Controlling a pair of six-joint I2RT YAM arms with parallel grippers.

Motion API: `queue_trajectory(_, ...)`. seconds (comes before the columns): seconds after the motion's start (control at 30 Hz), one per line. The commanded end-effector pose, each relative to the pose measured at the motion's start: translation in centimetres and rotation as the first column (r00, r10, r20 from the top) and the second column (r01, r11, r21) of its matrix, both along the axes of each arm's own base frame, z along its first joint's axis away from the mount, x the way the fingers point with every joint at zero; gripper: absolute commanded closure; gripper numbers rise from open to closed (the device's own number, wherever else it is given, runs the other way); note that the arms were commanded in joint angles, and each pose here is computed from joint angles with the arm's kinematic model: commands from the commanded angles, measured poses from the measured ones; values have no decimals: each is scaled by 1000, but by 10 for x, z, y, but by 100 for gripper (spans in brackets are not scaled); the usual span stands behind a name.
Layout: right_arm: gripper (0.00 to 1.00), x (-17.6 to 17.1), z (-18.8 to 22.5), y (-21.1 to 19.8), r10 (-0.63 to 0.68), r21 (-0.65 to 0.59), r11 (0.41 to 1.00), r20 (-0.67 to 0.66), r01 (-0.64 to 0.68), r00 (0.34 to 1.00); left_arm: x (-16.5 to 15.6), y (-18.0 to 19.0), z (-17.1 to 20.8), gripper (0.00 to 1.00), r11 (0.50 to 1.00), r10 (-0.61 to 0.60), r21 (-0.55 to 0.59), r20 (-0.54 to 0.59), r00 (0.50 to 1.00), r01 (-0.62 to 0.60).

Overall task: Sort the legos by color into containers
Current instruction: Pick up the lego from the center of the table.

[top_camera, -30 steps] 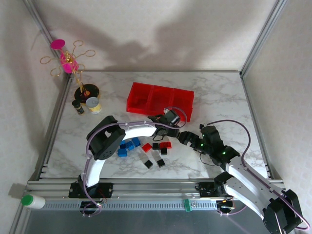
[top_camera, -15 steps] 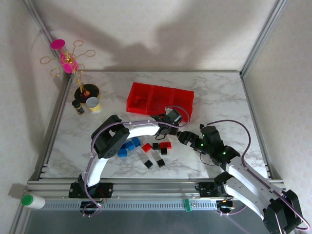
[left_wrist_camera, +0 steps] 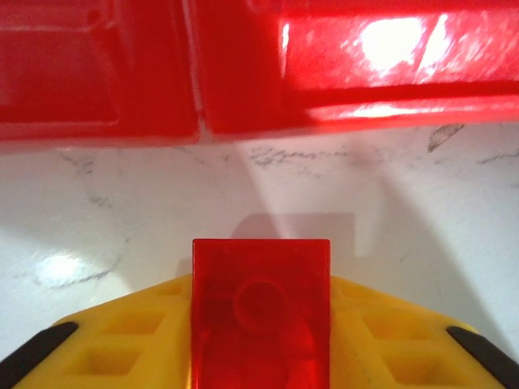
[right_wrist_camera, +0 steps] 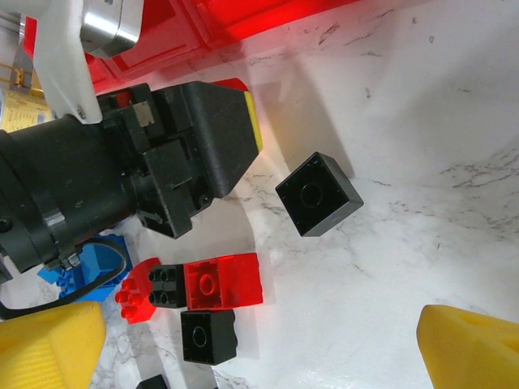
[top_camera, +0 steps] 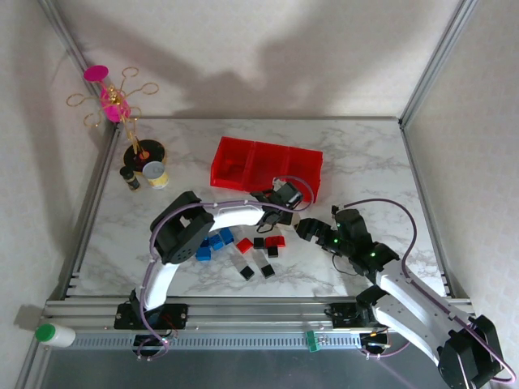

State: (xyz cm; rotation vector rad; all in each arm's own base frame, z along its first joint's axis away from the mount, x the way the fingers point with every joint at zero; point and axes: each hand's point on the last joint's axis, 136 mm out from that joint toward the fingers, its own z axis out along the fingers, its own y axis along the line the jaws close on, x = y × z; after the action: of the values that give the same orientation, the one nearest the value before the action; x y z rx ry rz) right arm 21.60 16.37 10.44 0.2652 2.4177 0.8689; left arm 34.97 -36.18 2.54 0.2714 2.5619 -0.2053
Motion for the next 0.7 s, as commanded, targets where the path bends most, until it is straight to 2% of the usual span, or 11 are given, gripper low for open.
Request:
queue_trajectory(0.0,1,10,22,8,32,21,999,68,-34,997,-2,11,27,65,1000,20,-4,36,999,-20)
queue_trajectory(0.2,1,16,35,16,65,33,997,109,-69,992,-11,23,57,68,998,24,-64,69,997,-19)
queue_trajectory(0.47,1,21,50,35,117,91,987,154,-132,981,-15,63,91,73,989,100,-116,106,989,-87)
queue_trajectory(0.67,1,33,59,54,144,85,983,193,-162,971,16,100,124,74,974,202,-139,155,967,-181)
